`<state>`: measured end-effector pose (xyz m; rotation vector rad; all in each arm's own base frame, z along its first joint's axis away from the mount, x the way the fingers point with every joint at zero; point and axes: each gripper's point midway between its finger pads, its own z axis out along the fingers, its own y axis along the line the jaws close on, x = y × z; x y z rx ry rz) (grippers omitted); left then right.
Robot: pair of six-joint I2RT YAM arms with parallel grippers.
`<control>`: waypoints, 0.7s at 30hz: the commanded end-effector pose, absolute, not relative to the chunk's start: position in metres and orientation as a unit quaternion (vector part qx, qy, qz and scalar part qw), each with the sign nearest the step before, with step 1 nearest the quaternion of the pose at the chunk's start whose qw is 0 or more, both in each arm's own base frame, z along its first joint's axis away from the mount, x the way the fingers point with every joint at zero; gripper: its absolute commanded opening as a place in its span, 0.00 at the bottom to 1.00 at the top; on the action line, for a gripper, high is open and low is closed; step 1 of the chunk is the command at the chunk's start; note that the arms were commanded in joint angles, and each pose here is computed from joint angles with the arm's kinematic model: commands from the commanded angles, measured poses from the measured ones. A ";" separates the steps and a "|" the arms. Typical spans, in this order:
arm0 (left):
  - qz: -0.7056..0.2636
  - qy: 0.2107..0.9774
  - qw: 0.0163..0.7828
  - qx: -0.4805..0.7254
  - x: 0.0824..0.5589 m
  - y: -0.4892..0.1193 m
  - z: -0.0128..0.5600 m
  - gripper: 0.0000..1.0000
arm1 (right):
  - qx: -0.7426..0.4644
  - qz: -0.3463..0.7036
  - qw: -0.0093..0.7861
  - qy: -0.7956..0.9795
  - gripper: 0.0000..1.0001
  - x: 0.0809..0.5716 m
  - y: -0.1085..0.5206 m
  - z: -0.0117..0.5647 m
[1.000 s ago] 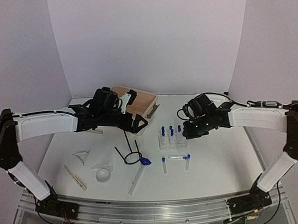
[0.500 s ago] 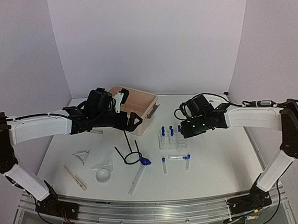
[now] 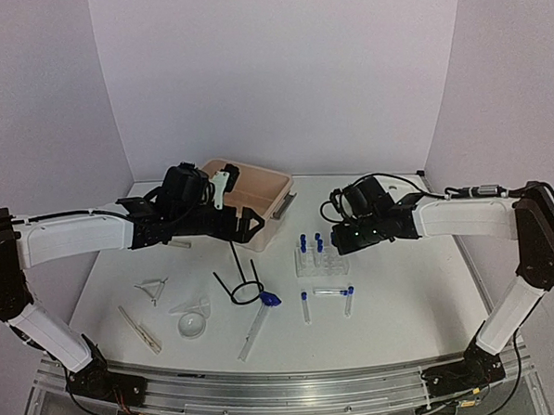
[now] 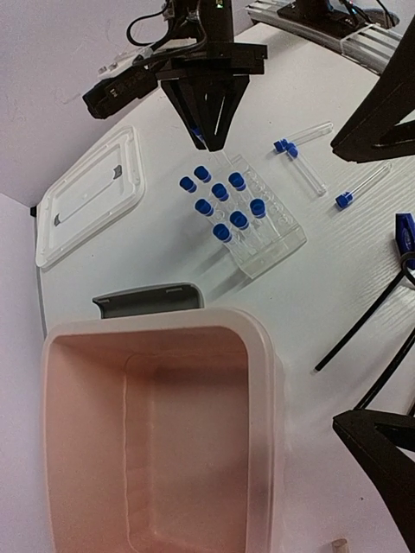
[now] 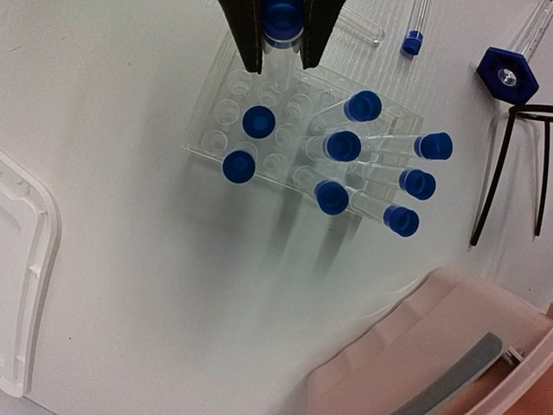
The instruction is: Organize the chemistry lab equipment
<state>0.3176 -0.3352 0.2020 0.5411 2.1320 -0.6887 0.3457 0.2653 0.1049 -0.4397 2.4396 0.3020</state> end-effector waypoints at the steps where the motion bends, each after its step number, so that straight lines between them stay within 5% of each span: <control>1: -0.281 0.834 0.431 0.201 0.322 -0.333 0.220 1.00 | -0.174 0.115 0.339 0.917 0.01 0.358 0.275 0.116; 21: -0.283 0.837 0.423 0.203 0.324 -0.338 0.216 1.00 | -0.186 0.098 0.335 0.918 0.03 0.361 0.273 0.102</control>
